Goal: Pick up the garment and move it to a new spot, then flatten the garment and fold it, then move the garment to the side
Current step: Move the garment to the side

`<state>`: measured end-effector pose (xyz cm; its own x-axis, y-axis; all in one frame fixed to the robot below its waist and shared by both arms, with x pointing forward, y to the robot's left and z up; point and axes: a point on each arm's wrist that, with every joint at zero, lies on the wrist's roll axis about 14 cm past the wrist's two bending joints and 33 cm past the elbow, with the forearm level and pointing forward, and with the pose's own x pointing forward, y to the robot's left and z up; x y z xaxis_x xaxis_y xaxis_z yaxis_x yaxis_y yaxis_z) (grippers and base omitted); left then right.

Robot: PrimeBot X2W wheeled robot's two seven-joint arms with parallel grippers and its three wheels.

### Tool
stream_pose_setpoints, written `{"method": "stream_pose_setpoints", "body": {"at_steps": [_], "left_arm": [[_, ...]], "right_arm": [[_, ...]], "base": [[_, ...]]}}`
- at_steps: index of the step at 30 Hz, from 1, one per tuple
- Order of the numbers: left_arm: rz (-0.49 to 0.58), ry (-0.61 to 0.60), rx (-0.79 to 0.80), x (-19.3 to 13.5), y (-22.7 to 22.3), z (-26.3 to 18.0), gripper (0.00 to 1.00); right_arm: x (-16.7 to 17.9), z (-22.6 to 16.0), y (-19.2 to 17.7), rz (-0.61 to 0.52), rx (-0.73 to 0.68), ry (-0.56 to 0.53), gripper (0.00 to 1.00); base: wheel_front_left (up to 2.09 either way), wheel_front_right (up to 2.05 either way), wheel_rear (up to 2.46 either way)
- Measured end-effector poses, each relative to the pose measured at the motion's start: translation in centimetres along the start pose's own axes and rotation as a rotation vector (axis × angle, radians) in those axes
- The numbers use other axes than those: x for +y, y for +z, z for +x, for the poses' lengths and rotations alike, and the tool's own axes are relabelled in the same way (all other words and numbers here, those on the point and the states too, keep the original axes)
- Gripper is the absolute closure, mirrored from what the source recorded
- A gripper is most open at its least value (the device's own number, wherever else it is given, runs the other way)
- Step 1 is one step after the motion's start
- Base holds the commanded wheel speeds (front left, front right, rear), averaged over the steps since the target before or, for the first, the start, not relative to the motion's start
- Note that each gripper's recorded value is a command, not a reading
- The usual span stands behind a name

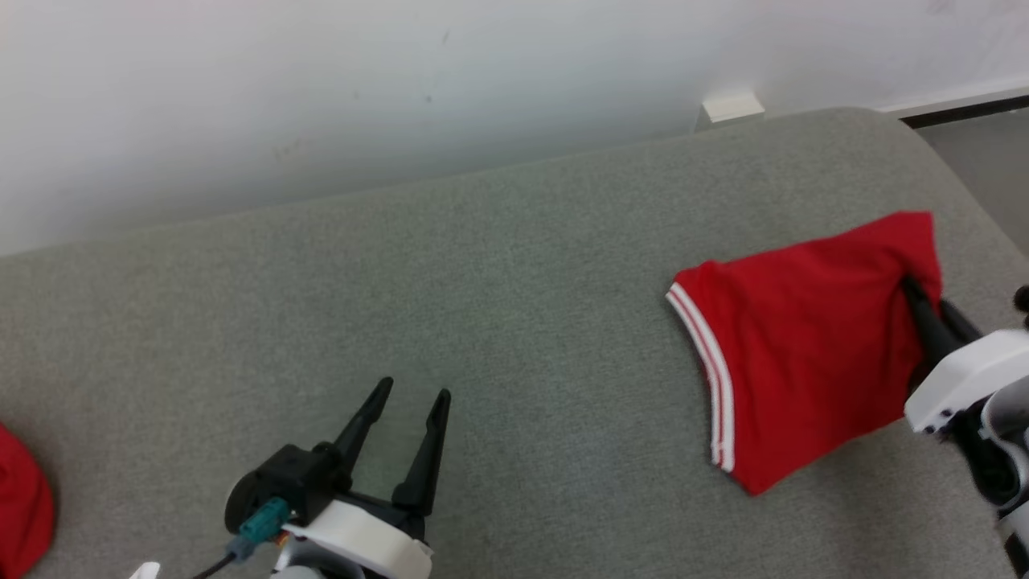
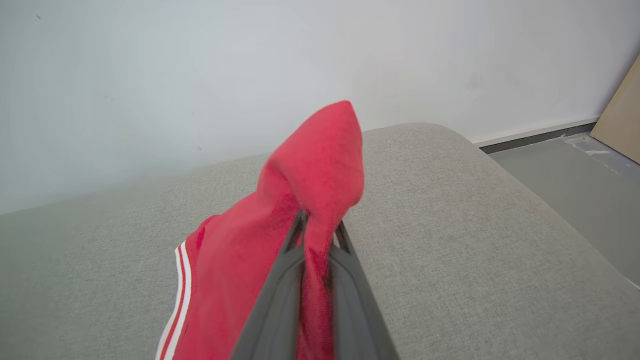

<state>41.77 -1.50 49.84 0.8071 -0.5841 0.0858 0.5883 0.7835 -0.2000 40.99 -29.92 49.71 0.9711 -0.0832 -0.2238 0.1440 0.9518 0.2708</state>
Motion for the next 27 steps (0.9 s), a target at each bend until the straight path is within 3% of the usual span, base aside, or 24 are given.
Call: {"method": "stream_pose_setpoints", "body": {"at_steps": [12, 18, 19, 20, 21, 27], "left_arm": [[0.02, 0.108, 0.073, 7.0, -3.2, -0.5, 0.0], [0.005, 0.173, 0.101, 9.2, -4.3, -1.7, 0.0], [0.004, 0.18, 0.104, 9.4, -4.4, -1.9, 0.0], [0.003, 0.184, 0.105, 9.5, -4.5, -1.9, 0.0], [0.002, 0.186, 0.105, 9.5, -4.5, -2.0, 0.0], [0.007, 0.188, 0.081, 9.1, -3.4, -2.0, 0.0]], "right_arm": [[-7.6, 7.1, 2.7, -0.161, 0.088, -0.18, 1.0], [-10.0, 9.2, 1.5, -0.285, 0.174, -0.252, 1.0], [-10.2, 9.4, 1.5, -0.3, 0.179, -0.258, 0.87], [-10.2, 9.7, 1.4, -0.314, 0.185, -0.262, 0.65], [-10.3, 9.7, 1.3, -0.33, 0.187, -0.268, 0.0], [-11.7, 8.7, 1.4, -0.362, 0.193, -0.318, 0.0]], "base": [[0.0, 0.0, 0.0], [0.0, 0.0, 0.0], [0.0, 0.0, 0.0], [0.0, 0.0, 0.0], [0.0, 0.0, 0.0], [0.0, 0.0, 0.0]]}}
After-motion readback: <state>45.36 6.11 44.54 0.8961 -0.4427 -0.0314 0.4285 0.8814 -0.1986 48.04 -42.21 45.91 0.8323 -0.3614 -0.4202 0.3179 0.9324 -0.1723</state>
